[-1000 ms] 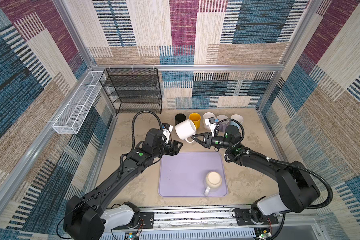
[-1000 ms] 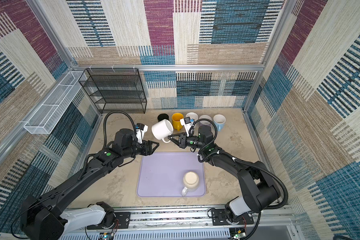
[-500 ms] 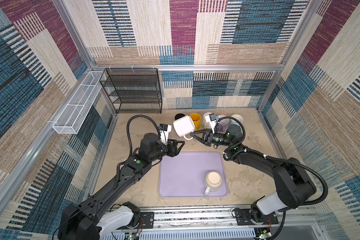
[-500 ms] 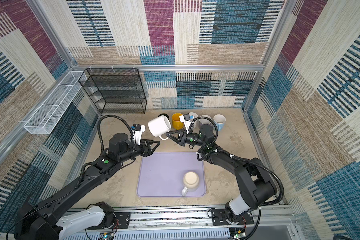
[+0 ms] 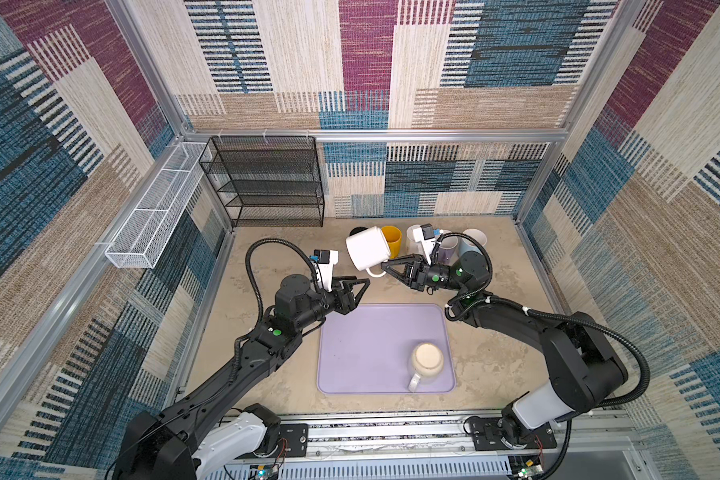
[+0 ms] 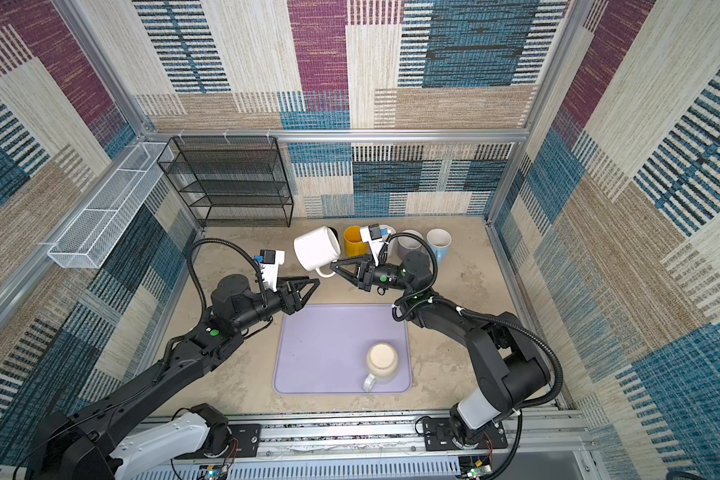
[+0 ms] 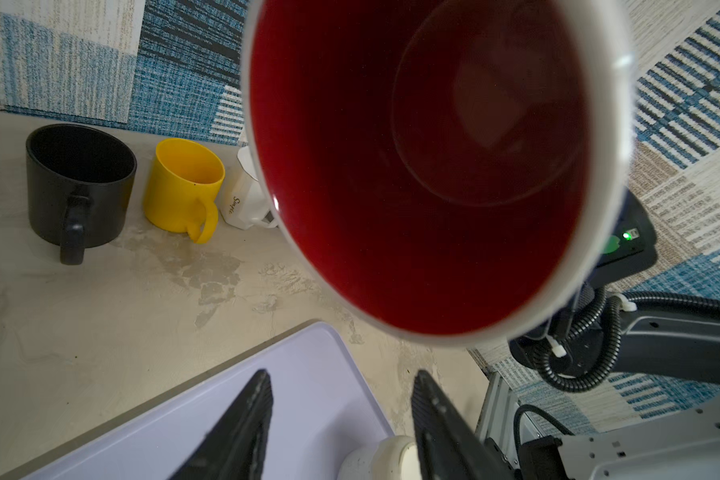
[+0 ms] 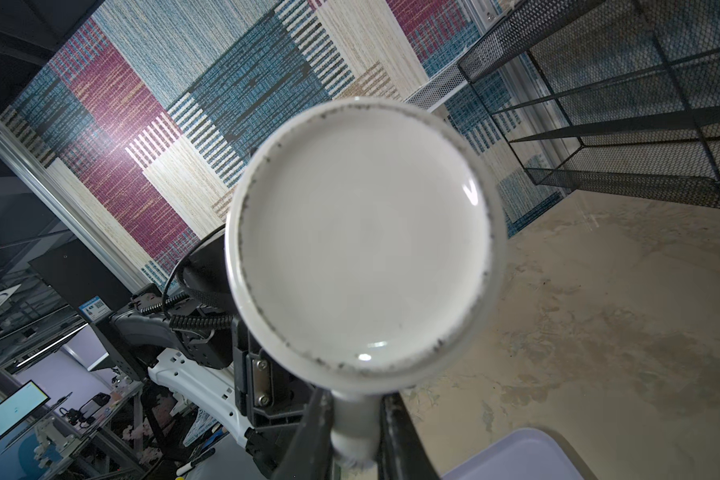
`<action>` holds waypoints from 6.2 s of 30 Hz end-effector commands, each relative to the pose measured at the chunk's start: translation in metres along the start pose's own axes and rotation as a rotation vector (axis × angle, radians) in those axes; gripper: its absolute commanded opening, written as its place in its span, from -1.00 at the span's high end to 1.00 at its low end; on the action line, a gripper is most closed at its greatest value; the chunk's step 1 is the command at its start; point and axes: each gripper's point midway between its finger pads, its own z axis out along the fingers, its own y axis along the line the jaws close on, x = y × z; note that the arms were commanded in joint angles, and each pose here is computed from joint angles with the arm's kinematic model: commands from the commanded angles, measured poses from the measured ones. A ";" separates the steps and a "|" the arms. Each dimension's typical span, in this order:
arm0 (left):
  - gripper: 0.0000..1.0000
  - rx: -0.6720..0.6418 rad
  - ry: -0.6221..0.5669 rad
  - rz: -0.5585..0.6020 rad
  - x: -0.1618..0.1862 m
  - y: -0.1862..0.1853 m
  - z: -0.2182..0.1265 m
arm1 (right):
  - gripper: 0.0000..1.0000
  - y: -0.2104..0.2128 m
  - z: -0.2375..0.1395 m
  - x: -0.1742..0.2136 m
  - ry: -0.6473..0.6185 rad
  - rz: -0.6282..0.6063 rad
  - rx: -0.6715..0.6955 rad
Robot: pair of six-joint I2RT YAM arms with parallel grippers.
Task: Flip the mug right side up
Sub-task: 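Rotate the white mug upright with the right gripper while the left gripper approaches, then close the left gripper on the white mug's rim beside the right gripper, then open the right gripper and draw it back from the white mug, then carry the white mug with the left gripper beside the black mug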
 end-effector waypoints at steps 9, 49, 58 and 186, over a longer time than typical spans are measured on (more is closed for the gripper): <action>-0.07 0.167 -0.210 0.053 -0.033 -0.034 -0.018 | 1.00 0.029 0.013 -0.016 -0.069 -0.083 -0.097; 0.27 0.294 -0.435 0.081 -0.057 -0.063 -0.065 | 1.00 0.070 0.040 0.007 -0.077 -0.079 -0.295; 0.40 0.308 -0.437 0.080 -0.059 -0.066 -0.066 | 1.00 0.072 0.041 0.014 -0.064 -0.063 -0.320; 1.00 -0.689 0.123 0.072 0.013 0.127 0.001 | 0.34 -0.004 -0.053 0.053 -0.002 -0.063 0.262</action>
